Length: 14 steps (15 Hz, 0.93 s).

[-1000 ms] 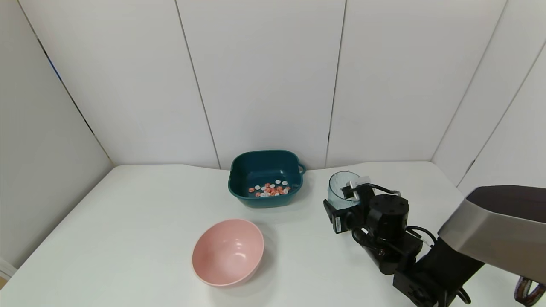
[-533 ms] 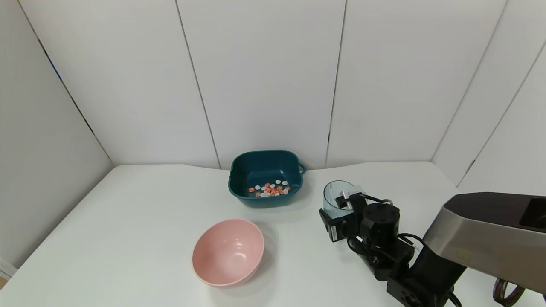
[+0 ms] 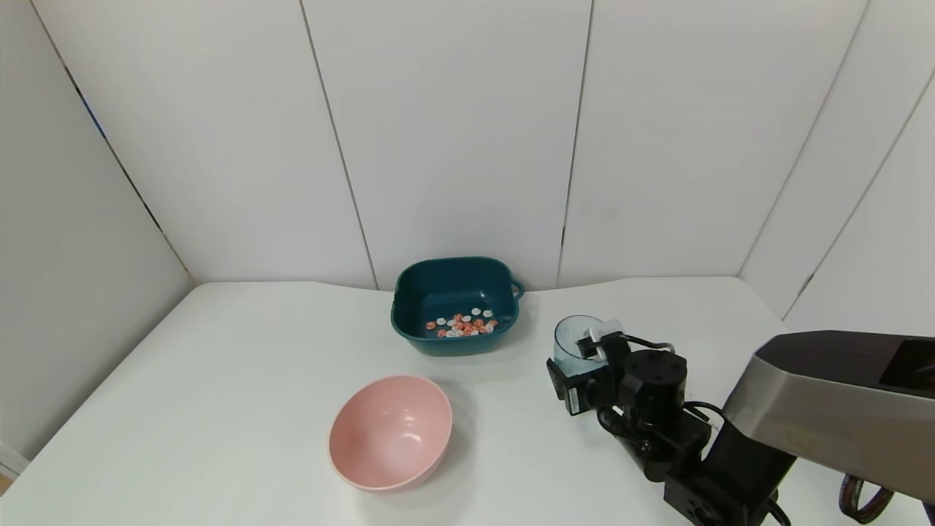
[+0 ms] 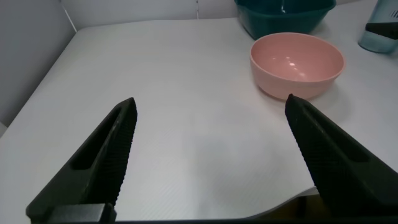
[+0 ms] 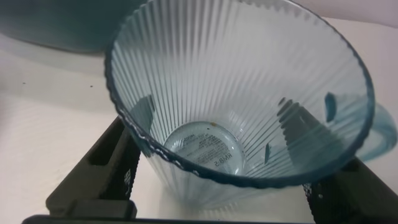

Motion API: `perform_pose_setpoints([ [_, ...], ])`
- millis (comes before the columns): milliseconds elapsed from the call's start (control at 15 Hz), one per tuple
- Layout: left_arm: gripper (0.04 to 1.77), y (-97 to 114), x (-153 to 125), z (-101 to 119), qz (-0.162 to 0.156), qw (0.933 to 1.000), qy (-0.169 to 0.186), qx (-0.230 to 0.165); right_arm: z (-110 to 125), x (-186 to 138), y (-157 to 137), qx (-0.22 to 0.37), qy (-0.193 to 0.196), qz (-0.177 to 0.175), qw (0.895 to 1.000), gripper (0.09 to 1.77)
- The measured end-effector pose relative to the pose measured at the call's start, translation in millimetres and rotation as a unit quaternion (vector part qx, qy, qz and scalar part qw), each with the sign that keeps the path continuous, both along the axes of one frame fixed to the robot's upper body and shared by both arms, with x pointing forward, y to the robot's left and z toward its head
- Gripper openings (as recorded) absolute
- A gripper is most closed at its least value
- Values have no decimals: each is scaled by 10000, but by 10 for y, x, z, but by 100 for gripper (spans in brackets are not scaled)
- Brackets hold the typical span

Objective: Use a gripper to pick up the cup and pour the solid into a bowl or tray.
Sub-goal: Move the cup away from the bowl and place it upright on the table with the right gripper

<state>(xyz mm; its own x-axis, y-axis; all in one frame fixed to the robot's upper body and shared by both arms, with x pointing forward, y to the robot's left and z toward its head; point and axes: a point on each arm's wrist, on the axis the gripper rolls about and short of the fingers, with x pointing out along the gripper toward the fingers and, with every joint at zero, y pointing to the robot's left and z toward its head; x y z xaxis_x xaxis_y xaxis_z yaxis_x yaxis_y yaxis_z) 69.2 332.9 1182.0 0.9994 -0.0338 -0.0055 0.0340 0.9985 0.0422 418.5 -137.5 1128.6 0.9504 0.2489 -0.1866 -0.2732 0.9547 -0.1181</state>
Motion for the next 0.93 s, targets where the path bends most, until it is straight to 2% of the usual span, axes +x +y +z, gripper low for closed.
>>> perform_pose_setpoints([
  [467, 172, 0, 0, 0, 0, 10000, 0, 0, 32, -74, -6, 62, 84, 168, 9998, 163],
  [933, 172, 0, 0, 0, 2, 10000, 0, 2, 251, -388, -161, -20, 271, 355, 9990, 168],
])
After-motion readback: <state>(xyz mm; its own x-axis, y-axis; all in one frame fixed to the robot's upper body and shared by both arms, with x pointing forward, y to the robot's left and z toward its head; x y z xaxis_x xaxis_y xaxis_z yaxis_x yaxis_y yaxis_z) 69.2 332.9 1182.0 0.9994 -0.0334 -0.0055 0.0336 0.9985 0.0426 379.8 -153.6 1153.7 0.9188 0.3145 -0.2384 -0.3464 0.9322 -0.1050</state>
